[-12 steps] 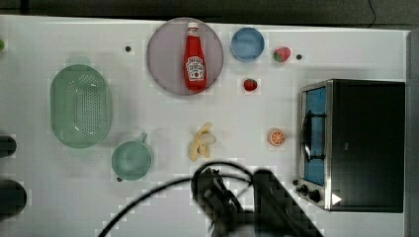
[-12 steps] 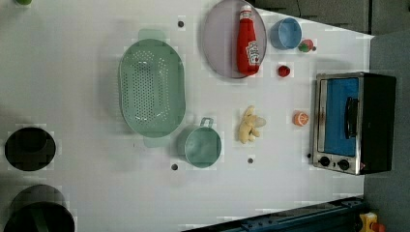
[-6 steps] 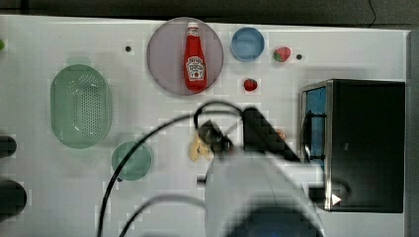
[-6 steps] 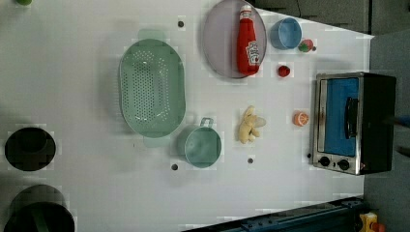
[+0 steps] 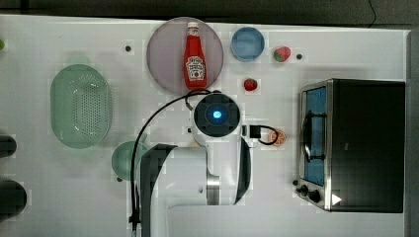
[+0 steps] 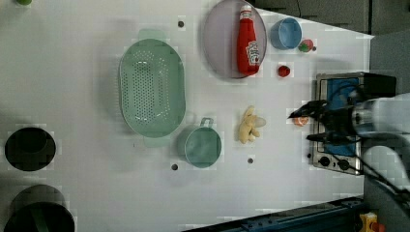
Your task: Pick banana from table and place on oven.
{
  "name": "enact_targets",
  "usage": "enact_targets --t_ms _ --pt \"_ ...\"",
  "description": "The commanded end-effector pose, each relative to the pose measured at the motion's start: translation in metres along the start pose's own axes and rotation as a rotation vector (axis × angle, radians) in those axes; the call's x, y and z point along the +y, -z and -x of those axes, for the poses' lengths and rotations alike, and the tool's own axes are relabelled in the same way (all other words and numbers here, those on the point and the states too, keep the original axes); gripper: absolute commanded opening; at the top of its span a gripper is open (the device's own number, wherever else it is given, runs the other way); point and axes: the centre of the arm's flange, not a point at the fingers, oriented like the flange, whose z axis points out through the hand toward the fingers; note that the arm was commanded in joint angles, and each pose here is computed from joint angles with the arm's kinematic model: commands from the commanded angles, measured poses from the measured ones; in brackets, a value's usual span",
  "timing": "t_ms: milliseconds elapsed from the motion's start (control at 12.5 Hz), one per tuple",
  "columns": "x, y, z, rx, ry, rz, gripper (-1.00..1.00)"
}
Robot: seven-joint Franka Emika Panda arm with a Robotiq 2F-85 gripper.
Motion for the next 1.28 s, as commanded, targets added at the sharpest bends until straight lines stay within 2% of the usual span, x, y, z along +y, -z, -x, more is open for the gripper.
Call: enact_targets --t_ms 80,560,960,1040,1280 --pt "-0.001 -0.002 -0.005 0.062 0.025 -0.065 1.0" --pt "-0.017 -0.116 0.006 0.026 0.06 -0.043 1.0" --pt "-0.025 -0.16 0.015 0.02 0.081 -0.052 1.0" --pt "-0.023 -0.164 0.016 0.013 0.081 -0.045 0.93" --pt "-0.023 -0.165 0.016 0.02 0.079 -0.054 0.18"
